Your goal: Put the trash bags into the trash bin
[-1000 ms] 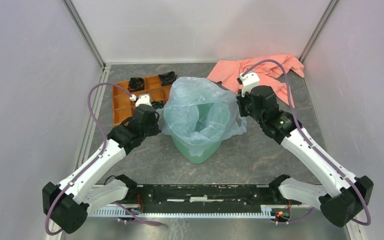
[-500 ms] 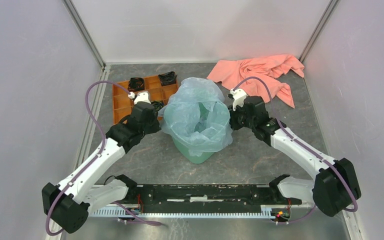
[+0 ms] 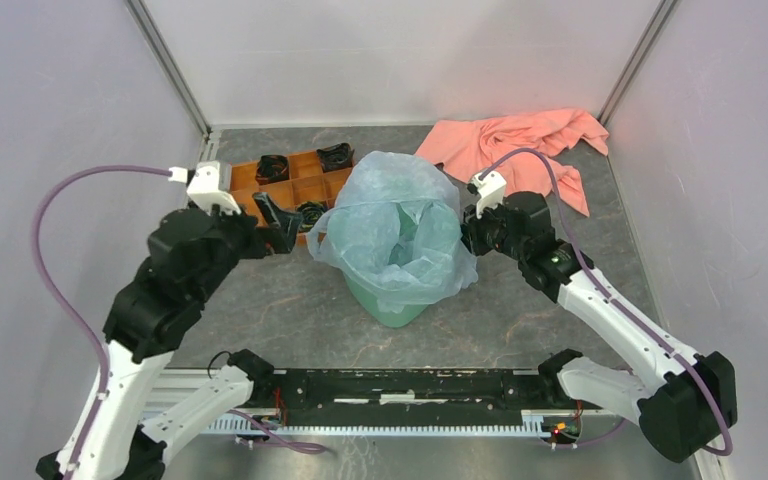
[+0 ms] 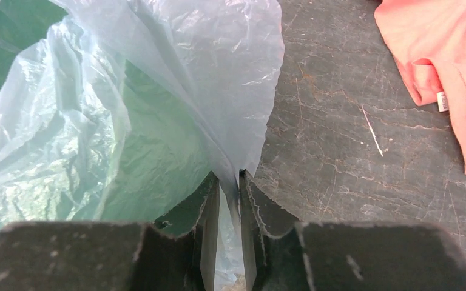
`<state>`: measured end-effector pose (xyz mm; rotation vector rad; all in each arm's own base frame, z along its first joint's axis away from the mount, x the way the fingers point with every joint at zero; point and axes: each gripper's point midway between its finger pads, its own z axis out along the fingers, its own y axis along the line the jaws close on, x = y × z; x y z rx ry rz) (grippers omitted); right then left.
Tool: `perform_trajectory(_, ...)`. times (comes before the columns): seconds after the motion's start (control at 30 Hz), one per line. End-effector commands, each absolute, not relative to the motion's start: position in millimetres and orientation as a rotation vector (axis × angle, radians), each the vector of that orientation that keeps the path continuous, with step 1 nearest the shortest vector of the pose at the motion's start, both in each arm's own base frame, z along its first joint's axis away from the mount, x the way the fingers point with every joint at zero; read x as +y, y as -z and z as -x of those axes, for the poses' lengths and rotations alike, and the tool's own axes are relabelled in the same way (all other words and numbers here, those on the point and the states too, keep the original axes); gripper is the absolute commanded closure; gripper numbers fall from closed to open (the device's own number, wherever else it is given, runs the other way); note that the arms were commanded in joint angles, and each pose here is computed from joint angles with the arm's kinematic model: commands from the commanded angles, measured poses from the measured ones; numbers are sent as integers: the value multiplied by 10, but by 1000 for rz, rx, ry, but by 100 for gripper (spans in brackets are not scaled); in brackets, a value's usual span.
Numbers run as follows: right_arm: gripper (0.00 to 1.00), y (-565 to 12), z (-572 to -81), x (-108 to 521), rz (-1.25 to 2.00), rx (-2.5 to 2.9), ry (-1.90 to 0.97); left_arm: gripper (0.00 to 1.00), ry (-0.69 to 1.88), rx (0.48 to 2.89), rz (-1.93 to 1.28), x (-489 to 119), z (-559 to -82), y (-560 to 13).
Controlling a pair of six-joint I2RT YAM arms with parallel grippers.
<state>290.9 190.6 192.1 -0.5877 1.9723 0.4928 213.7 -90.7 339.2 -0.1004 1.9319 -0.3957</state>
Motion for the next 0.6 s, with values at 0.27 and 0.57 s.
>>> perform_trajectory(0.27,72,-2269,-2954,1886,548,1885,-491,0,361,1694,-696,-2358,-2743,-3905)
perform_trajectory(0.57,71,-2372,-2930,2007,556,1855,-574,0,-108,1404,-1253,-2950,-2840,-3383)
